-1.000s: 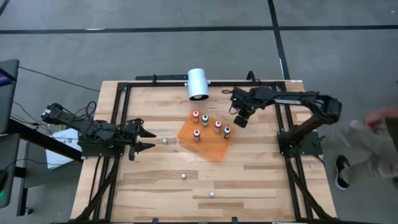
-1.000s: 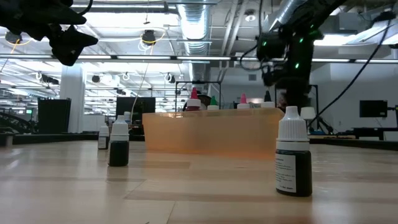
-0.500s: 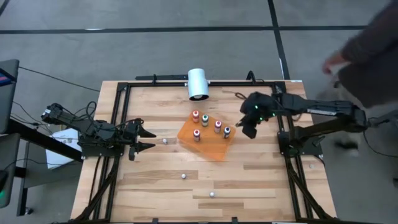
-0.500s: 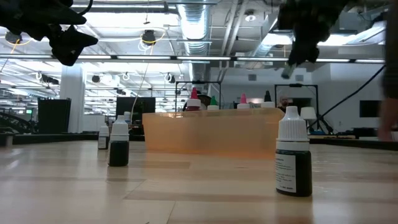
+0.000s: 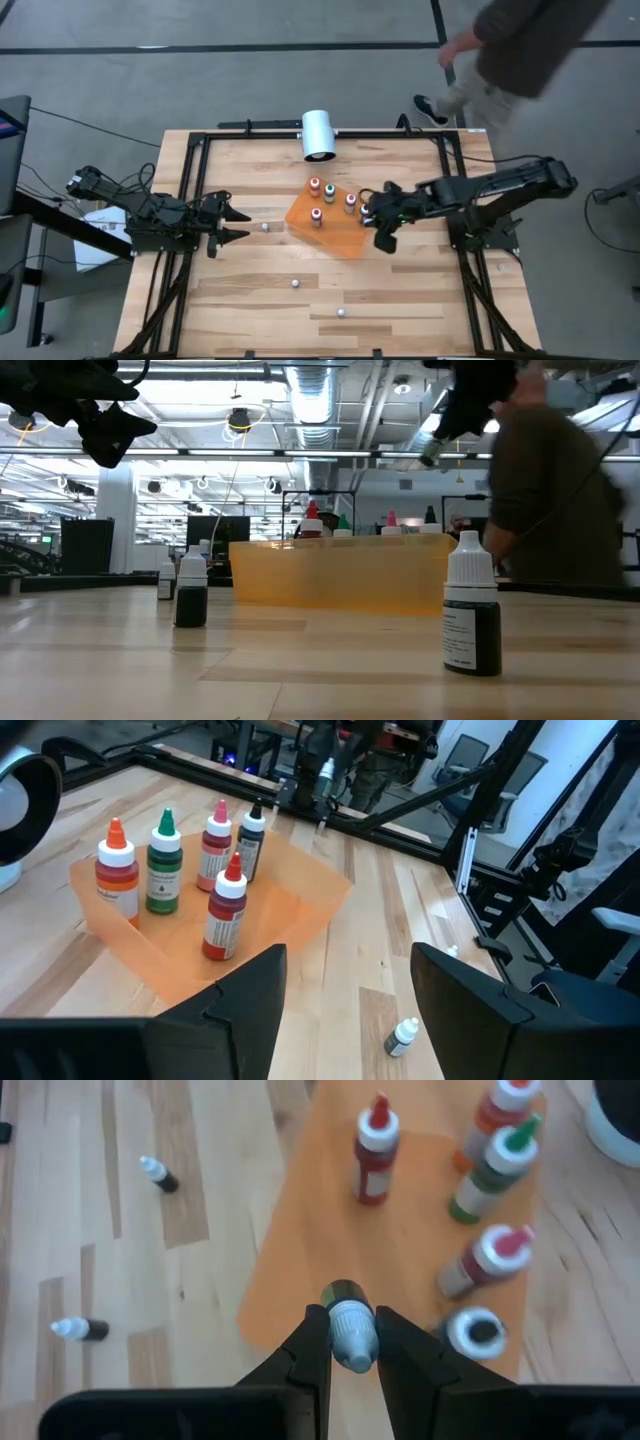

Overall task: Pick & Place food coloring
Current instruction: Put the top small green food coloring bottle into the bin

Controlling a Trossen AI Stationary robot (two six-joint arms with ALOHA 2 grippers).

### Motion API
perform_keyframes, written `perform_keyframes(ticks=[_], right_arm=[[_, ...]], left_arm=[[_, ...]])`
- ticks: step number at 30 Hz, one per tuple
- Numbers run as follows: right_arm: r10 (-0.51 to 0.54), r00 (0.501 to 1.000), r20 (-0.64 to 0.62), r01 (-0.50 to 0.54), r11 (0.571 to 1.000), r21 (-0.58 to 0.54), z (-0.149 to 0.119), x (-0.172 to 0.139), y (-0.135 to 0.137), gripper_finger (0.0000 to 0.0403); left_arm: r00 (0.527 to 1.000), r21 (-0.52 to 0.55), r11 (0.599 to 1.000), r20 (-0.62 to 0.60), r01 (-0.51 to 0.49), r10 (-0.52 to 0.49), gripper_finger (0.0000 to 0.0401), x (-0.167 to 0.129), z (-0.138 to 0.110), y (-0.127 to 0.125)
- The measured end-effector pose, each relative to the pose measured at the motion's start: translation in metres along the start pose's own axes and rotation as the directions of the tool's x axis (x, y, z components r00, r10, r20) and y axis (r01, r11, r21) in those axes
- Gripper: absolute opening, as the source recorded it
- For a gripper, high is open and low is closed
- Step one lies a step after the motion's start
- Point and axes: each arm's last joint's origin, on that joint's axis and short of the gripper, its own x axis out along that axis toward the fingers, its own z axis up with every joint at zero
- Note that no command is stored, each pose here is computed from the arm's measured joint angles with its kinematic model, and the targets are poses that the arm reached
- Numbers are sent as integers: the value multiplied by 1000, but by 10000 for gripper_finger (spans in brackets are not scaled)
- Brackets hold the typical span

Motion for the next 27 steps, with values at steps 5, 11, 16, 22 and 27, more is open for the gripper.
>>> perform_keyframes(ticks=[5,11,16,22,27], right_arm=[[-22,999,-34,21,1000,-22,34,17,19,57],[-98,991,-86,98,995,-12,75,48,29,57],[-151,967,-205,154,988,-3,90,86,27,57],[-194,936,-293,199,980,-13,82,119,26,57],[-246,915,-320,259,966,-1,78,134,23,57]], left_arm=[[1000,4,1000,-13,-5,5,206,0,-1,1],[999,8,1000,-51,-7,7,206,0,-5,2],[993,5,999,-107,54,-53,206,0,-8,1],[980,-16,994,-165,106,-108,206,-1,-12,0],[976,-15,993,-186,113,-114,206,-1,-13,0]])
